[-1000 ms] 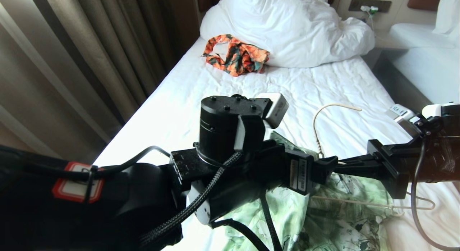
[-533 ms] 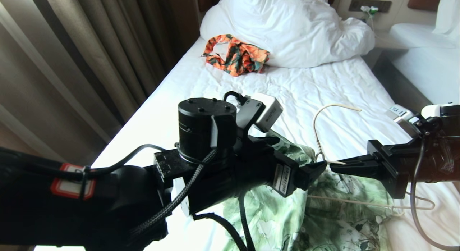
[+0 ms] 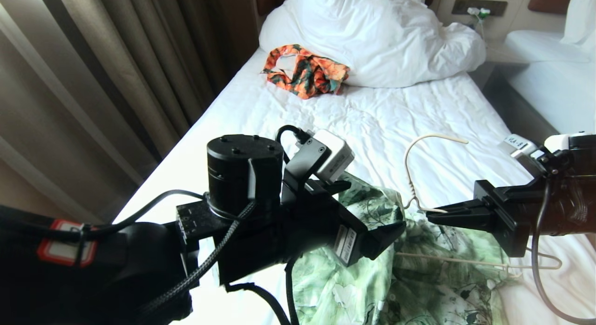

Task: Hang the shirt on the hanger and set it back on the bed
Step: Hook the other side of the shirt onto the hanger

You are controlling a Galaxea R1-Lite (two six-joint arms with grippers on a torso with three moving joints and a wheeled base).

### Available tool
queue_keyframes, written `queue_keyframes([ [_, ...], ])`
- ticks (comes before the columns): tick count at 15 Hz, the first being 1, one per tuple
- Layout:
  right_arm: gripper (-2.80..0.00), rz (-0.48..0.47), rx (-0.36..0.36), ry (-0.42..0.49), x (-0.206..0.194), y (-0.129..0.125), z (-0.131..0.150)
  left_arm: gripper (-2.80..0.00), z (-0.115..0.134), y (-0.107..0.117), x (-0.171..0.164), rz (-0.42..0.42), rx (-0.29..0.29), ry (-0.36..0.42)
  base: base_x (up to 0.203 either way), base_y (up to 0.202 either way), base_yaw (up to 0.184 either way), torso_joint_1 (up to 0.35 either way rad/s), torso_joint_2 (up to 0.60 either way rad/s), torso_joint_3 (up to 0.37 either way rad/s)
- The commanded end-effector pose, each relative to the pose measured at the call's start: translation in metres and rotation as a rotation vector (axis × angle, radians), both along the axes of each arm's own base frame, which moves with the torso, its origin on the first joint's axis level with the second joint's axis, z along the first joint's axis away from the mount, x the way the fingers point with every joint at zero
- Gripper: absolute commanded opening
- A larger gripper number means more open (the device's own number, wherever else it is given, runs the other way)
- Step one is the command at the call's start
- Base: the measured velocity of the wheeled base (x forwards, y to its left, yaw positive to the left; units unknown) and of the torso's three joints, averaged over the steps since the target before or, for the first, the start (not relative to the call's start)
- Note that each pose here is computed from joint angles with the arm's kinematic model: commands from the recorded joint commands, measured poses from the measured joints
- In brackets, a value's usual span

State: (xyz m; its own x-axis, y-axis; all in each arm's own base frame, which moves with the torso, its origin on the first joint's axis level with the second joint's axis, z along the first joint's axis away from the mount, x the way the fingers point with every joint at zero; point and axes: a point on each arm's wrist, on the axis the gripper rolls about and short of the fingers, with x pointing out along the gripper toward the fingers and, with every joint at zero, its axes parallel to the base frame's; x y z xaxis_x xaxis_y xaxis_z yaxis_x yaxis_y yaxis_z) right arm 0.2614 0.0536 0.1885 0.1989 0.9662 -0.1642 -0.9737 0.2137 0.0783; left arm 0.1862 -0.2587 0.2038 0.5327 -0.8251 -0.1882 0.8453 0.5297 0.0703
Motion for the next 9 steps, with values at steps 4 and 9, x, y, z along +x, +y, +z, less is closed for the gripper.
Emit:
queue_keyframes([
  [4,-2.80,0.021,0.010,-0.005,-0.001,0.000,0.001,0.00,-0.017,-0.001,0.011,-0.008,0.063,-0.041,0.000,0.000,0.000,0.000,0.00,0.000],
  [9,-2.80,0.029,0.014,-0.005,0.000,0.000,0.001,0.00,-0.030,0.002,0.030,0.028,0.098,-0.055,0.000,0.000,0.000,0.000,0.00,0.000],
])
